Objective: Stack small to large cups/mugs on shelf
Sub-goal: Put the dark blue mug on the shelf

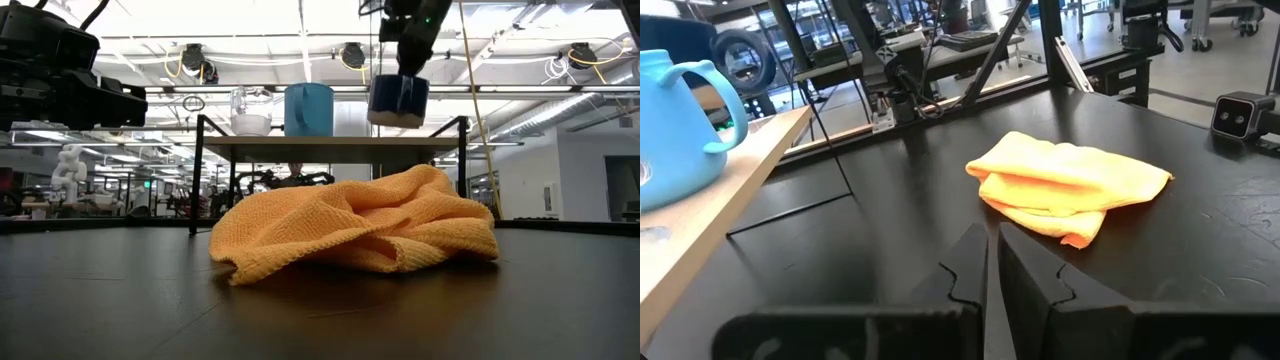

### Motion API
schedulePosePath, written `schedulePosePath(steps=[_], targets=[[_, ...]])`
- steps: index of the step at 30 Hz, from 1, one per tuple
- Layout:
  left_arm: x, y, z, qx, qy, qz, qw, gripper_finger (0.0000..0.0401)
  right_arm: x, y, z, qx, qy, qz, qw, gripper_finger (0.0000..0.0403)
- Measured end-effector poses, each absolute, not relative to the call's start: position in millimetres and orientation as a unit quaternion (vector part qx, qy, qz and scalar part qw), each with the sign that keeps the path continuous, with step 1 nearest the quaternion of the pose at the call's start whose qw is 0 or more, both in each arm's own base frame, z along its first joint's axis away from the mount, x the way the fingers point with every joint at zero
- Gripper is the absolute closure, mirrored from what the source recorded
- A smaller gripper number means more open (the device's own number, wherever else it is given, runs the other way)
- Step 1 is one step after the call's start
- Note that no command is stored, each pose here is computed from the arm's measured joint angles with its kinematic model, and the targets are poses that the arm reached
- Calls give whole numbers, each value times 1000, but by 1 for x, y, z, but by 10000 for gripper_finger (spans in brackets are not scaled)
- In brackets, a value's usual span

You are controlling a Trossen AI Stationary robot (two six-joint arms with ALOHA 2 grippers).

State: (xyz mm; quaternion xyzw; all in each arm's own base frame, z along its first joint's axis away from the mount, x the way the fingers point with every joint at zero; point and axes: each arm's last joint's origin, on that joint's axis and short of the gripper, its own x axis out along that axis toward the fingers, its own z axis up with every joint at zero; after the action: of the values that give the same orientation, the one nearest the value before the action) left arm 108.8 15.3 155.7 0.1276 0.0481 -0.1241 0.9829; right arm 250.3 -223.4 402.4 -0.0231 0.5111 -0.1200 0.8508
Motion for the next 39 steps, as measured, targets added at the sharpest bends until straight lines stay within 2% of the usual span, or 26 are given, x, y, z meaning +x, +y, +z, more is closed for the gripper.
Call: schedulePosePath(steps=[14,27,39], targets=[[109,15,156,131,49,-124,982,370,257,-228,397,-55,497,-67,864,387],[109,15,155,130,51,-124,982,370,271,-232,378,-26,524,-47,850,387],[109,15,155,130,51,-124,982,370,277,-224,376,-7,524,-34,851,387]])
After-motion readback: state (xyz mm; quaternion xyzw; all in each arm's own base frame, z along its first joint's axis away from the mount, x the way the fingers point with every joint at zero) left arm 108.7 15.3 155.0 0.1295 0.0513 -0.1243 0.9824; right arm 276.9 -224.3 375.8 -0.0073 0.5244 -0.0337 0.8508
